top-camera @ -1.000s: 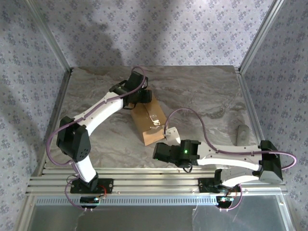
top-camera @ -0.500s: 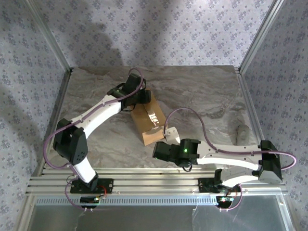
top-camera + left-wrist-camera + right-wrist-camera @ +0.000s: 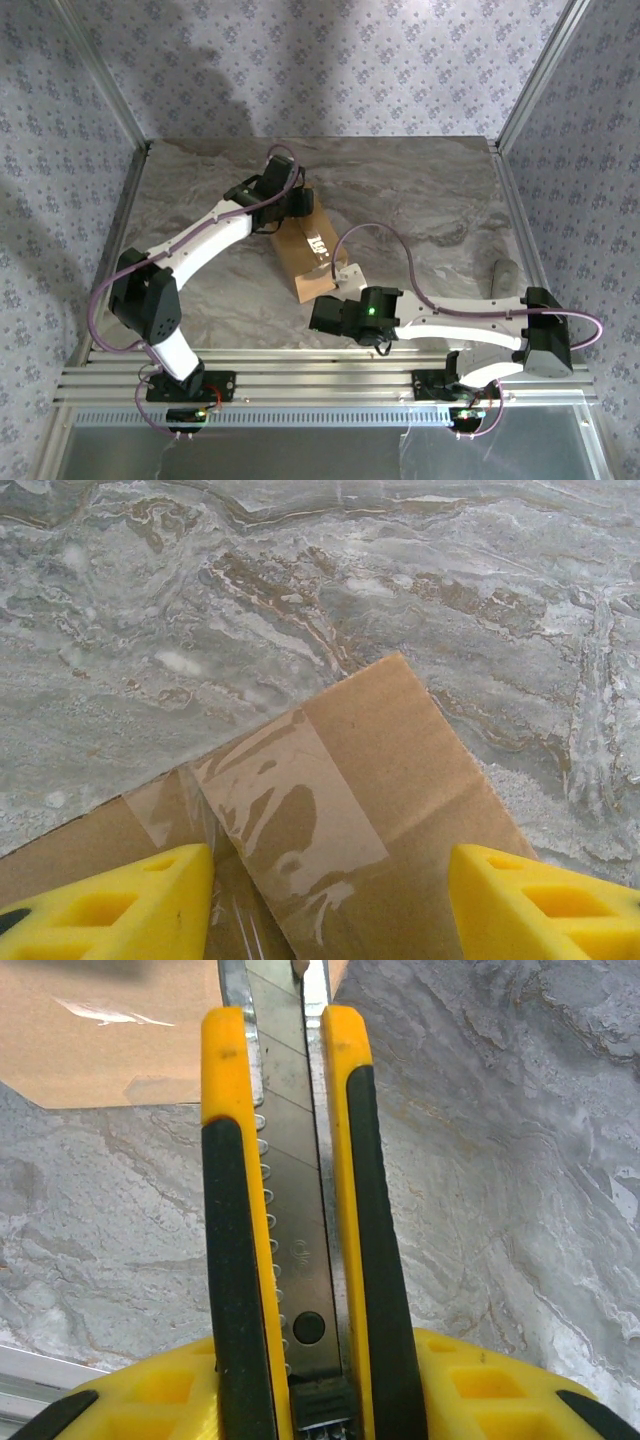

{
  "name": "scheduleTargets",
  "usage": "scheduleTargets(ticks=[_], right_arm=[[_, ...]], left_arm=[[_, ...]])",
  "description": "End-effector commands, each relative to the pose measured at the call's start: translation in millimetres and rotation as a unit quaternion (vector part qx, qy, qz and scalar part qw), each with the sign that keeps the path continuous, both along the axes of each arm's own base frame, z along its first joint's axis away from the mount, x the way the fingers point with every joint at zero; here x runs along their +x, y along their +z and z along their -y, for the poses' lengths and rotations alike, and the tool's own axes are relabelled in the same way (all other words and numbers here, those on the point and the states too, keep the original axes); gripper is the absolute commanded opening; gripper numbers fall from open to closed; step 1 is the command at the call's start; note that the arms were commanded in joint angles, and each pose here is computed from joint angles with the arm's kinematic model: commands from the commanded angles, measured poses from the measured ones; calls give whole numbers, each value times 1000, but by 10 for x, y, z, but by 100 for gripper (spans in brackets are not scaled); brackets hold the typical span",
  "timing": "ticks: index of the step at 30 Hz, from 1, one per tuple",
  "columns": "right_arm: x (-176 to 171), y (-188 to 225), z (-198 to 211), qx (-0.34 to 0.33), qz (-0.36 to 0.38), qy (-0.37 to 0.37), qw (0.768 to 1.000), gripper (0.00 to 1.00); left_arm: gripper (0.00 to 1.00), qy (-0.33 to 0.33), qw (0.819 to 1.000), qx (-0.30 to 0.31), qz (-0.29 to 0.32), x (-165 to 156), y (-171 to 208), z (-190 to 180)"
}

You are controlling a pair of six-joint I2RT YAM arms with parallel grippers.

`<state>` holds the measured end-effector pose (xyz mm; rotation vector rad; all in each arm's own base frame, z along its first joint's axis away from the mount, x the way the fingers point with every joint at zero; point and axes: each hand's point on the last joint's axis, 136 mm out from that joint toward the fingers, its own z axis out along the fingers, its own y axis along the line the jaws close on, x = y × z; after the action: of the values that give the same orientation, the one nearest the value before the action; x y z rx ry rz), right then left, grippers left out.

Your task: Unpack the express box

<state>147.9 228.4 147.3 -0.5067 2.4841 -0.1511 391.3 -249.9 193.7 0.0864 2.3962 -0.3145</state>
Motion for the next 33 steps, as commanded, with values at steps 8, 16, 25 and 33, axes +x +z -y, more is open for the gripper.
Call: scheduleTargets(ticks=[8,16,25,33], right_arm=[[69,101,-19,36,30,-14,999,0],[56,78,-25,35,25,-14,999,0],[55,101,-29,38,24,-17,999,0],[34,95,-70,49,20,-18,998,0]], left_arm=[[75,-32,998,-16,-49,-480,338,-24],[80,-24,998,-49,-39,-505,560,-125],[70,15,999,-35,-26,-1009,633,-713],[54,18,989,-73,-130,-1756,-129,-883]])
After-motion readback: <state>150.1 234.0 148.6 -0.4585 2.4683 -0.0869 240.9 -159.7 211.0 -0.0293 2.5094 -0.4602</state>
